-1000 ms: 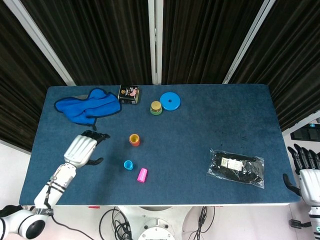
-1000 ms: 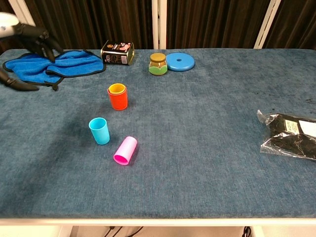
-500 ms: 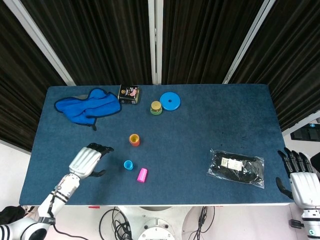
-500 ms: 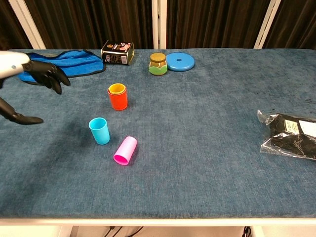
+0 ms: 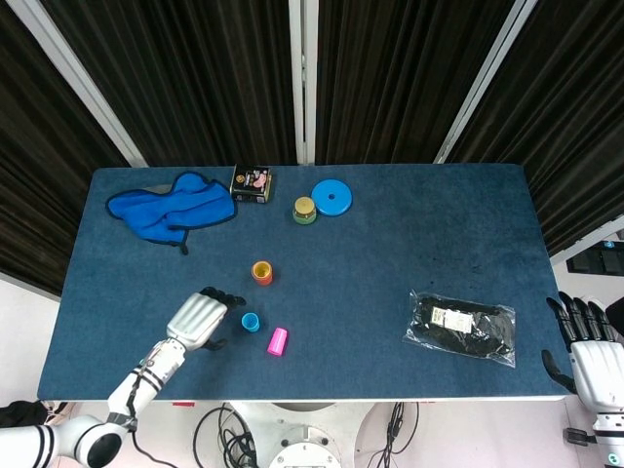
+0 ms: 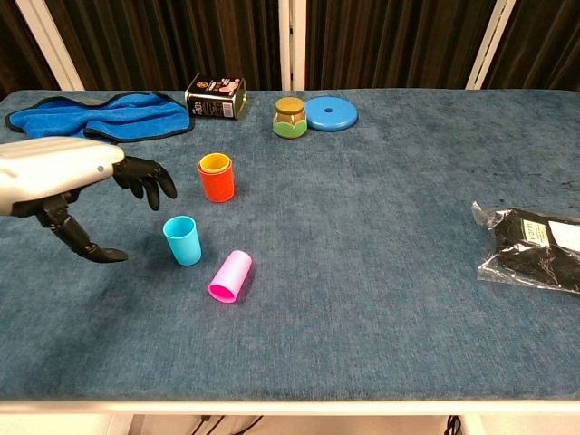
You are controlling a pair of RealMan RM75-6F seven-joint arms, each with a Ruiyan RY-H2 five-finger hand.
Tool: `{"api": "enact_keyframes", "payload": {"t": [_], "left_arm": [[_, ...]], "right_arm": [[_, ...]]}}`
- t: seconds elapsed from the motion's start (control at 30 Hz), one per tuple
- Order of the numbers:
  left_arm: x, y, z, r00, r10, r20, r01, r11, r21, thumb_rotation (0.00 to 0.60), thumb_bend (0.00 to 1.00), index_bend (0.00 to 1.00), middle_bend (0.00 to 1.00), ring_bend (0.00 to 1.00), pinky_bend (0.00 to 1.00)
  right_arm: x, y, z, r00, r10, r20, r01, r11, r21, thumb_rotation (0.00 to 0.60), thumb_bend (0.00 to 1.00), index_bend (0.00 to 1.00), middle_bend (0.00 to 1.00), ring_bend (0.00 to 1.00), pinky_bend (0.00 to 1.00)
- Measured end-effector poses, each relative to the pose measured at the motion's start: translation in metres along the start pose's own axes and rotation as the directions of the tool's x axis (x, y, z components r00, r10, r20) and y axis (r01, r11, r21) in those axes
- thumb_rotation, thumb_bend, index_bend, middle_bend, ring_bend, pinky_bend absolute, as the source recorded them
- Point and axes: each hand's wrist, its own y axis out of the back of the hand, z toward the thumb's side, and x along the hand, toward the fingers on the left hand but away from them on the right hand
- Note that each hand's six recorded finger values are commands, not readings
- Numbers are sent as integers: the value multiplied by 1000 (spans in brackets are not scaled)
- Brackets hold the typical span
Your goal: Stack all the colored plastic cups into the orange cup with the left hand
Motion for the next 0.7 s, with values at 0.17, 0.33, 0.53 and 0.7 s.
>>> {"api": "enact_keyframes", "payload": {"t": [0.17,0.33,0.53,0.7], "left_arm": [[11,-6,1,1000,-13,-5,13,1000,13,600,188,289,315,257,261],[18,-10,5,1000,-12,-1,12,1000,20,600,188,308,336,287,270],[22,-10,12,1000,-12,13,12,1000,25,600,189,332,365,326,303],[25,-10,16,1000,-5,25,4,1000,27,600,199,369,396,362,350]], "right_arm": [[-1,1,-2,1000,0,2,0,1000,-3,600,327,0,0,0,0],[-1,1,-5,1000,3,9,-3,1000,-5,600,327,0,0,0,0],[-1,0,-6,1000,9,9,-8,1000,-8,600,327,0,0,0,0],[-2,-1,-9,1000,12,15,-11,1000,-12,600,327,0,0,0,0]]}}
